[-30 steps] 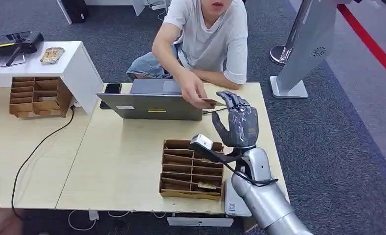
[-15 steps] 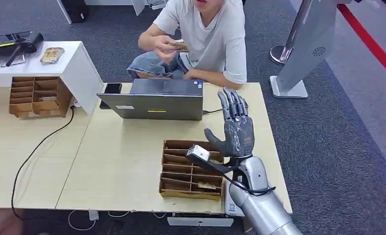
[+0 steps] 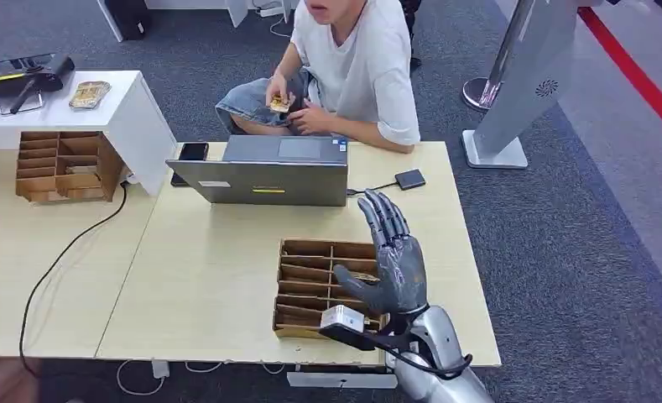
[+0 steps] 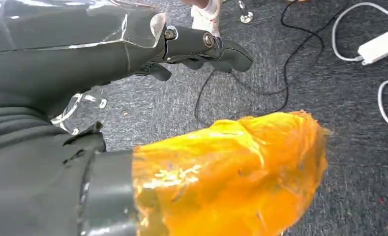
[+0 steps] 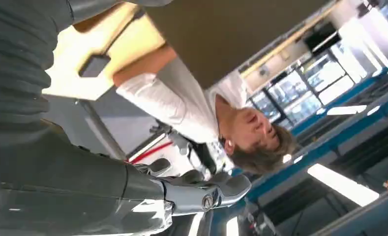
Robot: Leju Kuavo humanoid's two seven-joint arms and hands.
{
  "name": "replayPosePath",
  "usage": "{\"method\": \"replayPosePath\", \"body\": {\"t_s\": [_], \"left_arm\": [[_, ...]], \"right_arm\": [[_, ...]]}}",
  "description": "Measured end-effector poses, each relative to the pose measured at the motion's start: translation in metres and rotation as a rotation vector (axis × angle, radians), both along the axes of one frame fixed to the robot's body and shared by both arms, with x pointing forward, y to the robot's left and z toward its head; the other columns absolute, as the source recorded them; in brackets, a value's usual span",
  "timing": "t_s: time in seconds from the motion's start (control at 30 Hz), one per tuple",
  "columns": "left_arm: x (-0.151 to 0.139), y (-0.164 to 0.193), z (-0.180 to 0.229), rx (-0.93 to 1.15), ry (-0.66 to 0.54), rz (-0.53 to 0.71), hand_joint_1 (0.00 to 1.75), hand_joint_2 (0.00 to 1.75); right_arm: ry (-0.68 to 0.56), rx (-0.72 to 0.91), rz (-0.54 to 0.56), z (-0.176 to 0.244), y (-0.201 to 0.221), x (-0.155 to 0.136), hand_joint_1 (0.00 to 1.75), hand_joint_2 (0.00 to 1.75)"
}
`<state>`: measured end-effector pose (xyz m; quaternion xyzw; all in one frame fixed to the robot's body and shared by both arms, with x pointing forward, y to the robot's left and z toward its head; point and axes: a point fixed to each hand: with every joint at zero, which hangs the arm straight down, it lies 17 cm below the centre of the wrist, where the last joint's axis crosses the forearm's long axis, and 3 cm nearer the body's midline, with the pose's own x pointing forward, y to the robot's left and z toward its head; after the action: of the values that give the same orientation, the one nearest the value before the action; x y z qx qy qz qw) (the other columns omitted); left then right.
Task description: Pass the card to the sensor for recognition and then transmit it.
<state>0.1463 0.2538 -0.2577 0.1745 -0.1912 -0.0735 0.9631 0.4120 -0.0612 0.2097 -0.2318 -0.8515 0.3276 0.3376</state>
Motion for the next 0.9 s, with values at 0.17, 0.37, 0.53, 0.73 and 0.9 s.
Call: {"method": "replayPosePath", "body": {"t_s": [0.17,0.37,0.53,0.73,0.9], "left_arm": [[-0.003,0.003,-0.001,0.002,0.003,0.010,0.00,0.00],[-0.004,0.004,-0.001,0.001,0.003,0.019,0.00,0.00],[-0.005,0.005,-0.001,0.002,0.003,0.021,0.00,0.00],[-0.005,0.005,-0.001,0.003,0.003,0.019,0.00,0.00],[-0.005,0.005,-0.001,0.003,0.003,0.016,0.00,0.00]], "right_arm": [[0.034,-0.032,0.049,-0.011,0.001,-0.008,0.00,1.75],[0.045,-0.092,0.048,-0.024,-0.002,-0.009,0.00,1.75],[0.047,-0.150,0.019,-0.034,-0.006,-0.006,0.00,1.75],[0.064,-0.192,0.003,-0.047,-0.008,-0.004,0.00,1.75],[0.081,-0.218,-0.004,-0.057,-0.009,-0.002,0.00,1.75]]}}
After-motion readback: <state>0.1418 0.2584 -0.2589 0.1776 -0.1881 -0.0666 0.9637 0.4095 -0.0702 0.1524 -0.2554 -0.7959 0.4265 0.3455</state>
